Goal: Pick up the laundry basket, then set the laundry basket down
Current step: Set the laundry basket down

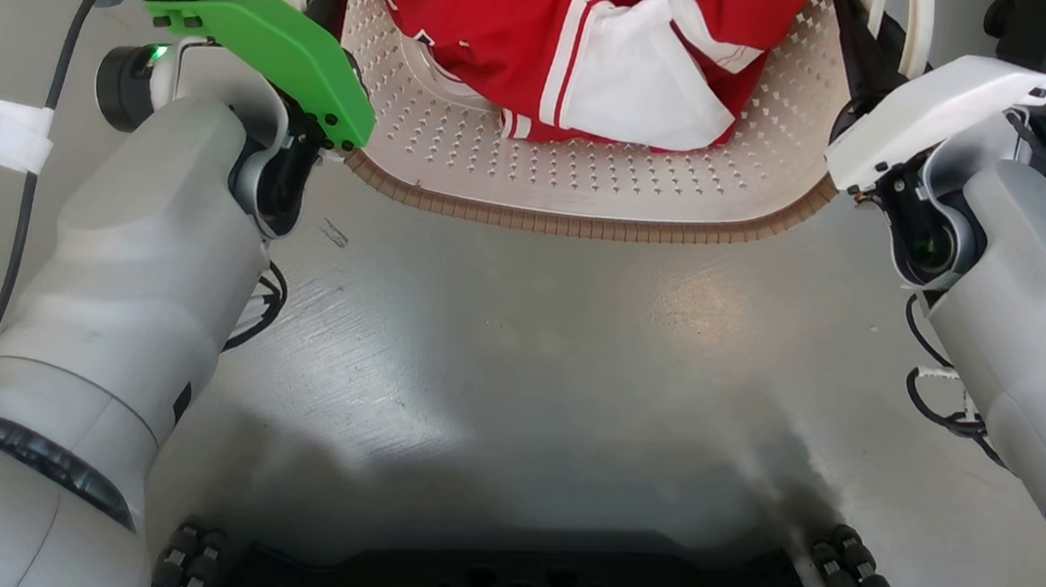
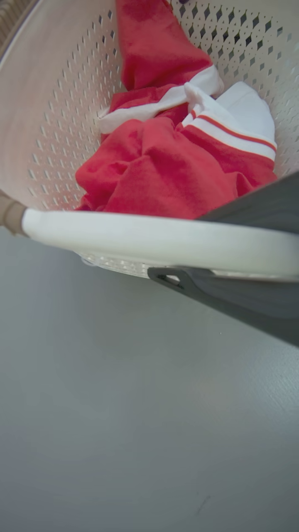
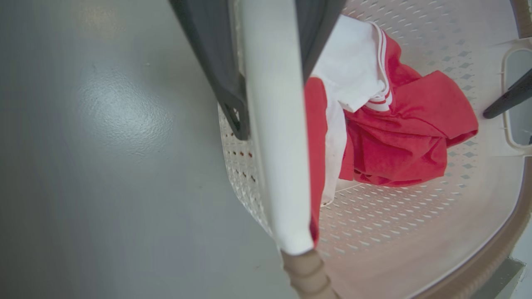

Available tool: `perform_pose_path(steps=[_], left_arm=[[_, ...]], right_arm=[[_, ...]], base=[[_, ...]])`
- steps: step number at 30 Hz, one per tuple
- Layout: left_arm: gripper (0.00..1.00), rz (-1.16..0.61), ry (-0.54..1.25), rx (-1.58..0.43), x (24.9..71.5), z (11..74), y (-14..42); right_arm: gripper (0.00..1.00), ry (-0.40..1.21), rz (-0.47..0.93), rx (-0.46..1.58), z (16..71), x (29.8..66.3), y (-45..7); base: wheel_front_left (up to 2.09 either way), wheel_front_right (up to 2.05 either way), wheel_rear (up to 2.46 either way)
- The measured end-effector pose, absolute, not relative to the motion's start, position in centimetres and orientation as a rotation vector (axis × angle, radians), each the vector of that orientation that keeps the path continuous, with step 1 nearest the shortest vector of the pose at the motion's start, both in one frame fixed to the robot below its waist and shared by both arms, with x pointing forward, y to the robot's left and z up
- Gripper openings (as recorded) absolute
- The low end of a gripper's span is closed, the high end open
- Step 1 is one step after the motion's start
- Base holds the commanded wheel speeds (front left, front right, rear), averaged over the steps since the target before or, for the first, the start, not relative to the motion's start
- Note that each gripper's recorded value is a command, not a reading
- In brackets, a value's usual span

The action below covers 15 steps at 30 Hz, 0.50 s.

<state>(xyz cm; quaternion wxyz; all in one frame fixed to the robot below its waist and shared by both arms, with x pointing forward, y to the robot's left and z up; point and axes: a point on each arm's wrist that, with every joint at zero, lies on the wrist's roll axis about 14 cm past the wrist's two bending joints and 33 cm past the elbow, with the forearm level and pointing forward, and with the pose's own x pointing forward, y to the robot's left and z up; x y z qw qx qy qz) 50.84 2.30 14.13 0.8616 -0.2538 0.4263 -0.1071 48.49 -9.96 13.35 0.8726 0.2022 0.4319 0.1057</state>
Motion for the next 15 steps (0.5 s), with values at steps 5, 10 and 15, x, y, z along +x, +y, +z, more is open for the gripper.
perform_pose_path(steps=[5,10,15], left_arm=[[0.00,-0.221,0.896,-0.531,50.90,13.70,2.43],[0.00,-0.218,0.900,-0.529,50.79,13.49,2.53],[0.00,-0.218,0.903,-0.528,50.69,13.35,2.53]], right_arm=[[0.00,0.907,0.223,0.425,12.87,48.43,-9.83],[0.00,0.910,0.224,0.428,12.68,48.36,-9.70],[0.00,0.911,0.227,0.425,12.56,48.24,-9.67]], base=[[0.00,0.00,0.00],[0.00,0.00,0.00],[0.00,0.00,0.00]])
